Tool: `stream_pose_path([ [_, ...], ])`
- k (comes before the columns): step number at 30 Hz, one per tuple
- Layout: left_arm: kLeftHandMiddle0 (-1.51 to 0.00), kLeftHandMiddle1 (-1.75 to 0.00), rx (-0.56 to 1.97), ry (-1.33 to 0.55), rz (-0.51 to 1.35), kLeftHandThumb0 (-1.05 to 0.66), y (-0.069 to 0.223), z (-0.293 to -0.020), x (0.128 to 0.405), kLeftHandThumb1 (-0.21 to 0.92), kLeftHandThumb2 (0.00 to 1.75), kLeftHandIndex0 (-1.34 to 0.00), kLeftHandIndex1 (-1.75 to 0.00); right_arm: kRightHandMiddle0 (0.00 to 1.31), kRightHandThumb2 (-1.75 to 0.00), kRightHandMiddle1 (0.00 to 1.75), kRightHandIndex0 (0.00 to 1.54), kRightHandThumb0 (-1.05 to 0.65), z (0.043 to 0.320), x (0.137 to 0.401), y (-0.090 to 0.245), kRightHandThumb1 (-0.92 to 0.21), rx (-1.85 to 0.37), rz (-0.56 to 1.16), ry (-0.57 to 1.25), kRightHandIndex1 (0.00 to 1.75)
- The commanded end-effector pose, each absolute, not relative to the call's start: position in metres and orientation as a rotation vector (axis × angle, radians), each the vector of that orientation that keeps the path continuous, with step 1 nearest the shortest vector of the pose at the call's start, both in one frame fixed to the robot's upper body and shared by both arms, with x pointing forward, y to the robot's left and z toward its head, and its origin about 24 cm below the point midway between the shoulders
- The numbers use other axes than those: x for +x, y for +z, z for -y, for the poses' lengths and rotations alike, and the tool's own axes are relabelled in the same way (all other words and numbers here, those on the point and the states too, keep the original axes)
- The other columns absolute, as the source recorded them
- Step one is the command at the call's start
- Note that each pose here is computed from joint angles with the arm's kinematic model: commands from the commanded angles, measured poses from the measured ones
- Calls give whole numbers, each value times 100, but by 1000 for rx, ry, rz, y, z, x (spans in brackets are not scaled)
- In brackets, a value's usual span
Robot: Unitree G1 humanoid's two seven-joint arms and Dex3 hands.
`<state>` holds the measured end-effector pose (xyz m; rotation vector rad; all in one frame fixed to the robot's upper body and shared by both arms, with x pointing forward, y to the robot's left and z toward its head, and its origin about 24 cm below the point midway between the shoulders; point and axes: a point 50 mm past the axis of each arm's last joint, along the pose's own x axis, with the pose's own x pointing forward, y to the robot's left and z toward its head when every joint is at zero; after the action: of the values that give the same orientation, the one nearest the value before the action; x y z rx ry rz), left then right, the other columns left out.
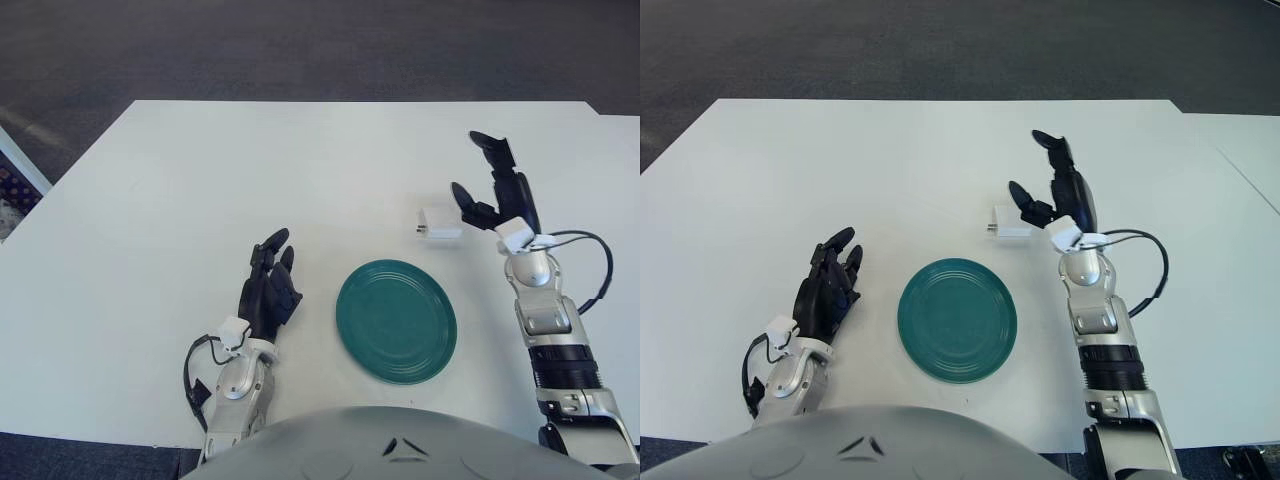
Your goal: Put the charger into the plate.
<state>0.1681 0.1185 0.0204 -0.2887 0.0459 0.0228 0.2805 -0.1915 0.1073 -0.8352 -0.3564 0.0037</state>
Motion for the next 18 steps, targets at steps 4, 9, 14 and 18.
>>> stream_pose_path([
  [4, -30, -1, -289, 9, -33, -94, 18, -117, 171, 92, 92, -2, -90, 0, -56, 70, 19, -86, 185, 297, 107, -92, -1053, 344, 100, 1],
  [9, -30, -1, -271, 25, -27, -93, 19, -116, 171, 92, 93, -1, -90, 0, -62, 68, 19, -88, 178, 305, 95, -92, -1164, 292, 188, 0],
  [14, -30, -1, -280, 42, -33, -93, 19, -115, 171, 92, 94, -2, -91, 0, -64, 66, 18, -91, 175, 306, 87, -92, -1181, 270, 231, 0],
  [18, -30, -1, -279, 37, -27, -93, 20, -115, 170, 92, 94, -2, -91, 0, -64, 63, 18, -91, 176, 306, 79, -92, -1187, 243, 263, 0],
])
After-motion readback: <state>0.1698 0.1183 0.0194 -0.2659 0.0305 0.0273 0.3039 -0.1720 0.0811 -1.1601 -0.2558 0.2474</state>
